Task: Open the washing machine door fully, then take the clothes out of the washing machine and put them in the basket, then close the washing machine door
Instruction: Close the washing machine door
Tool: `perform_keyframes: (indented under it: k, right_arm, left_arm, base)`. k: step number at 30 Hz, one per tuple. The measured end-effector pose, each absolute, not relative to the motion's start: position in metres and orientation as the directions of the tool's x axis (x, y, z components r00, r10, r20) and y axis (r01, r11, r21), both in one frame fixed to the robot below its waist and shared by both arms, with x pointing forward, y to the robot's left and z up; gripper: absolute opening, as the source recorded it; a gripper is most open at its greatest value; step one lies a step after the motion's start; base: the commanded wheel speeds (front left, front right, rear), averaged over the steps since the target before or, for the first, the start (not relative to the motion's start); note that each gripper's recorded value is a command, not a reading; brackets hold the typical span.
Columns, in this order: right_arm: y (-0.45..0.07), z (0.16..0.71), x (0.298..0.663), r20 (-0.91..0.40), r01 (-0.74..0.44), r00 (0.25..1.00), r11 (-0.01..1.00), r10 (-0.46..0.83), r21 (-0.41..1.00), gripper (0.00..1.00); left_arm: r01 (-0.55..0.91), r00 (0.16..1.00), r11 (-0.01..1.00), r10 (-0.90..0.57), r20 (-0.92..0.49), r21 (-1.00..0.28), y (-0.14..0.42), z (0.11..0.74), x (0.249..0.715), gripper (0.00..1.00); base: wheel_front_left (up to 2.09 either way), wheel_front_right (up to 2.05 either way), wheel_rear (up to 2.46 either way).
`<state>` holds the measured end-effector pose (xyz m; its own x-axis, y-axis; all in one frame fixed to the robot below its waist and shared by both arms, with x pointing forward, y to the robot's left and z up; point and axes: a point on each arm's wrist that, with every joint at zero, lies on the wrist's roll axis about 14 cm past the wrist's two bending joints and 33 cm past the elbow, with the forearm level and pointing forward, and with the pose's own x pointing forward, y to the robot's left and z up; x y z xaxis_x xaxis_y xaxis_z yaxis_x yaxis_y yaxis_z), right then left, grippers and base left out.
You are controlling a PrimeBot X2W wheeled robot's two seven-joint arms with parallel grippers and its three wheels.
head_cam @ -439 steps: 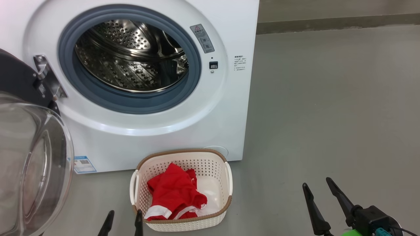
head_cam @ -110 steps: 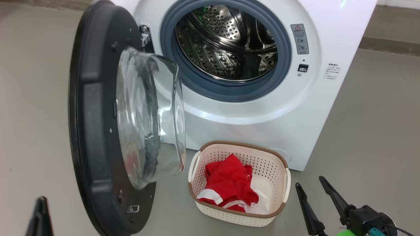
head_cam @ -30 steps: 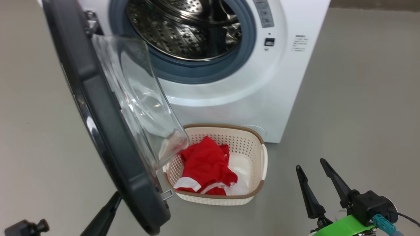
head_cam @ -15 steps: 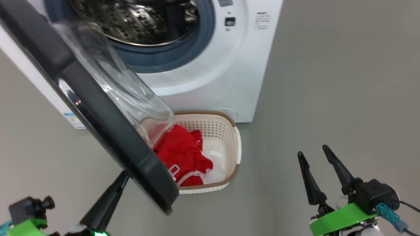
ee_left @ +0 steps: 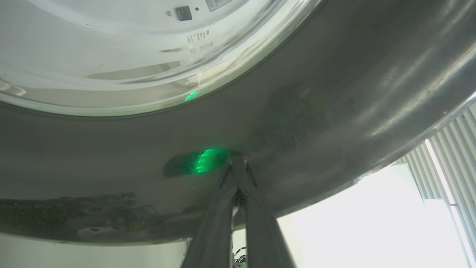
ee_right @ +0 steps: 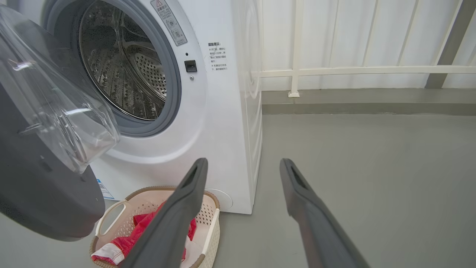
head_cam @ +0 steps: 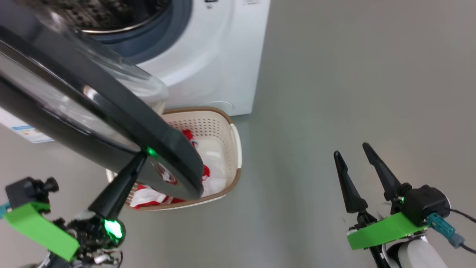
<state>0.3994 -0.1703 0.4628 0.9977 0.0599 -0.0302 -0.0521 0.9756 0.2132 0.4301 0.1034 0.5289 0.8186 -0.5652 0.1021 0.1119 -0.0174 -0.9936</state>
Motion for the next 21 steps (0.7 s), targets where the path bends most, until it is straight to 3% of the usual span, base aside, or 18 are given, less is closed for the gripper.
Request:
perform_keyframes:
  k: [21]
  right_arm:
    - [-0.211,0.449,0.396,-0.083,0.071,0.995,0.982,-0.057,0.177,1.0]
  left_arm:
    - [0.069,0.719,-0.074,-0.688,0.101,-0.995,0.044,0.505,0.529,0.0]
  base:
    - [0.0,0.0,0.0]
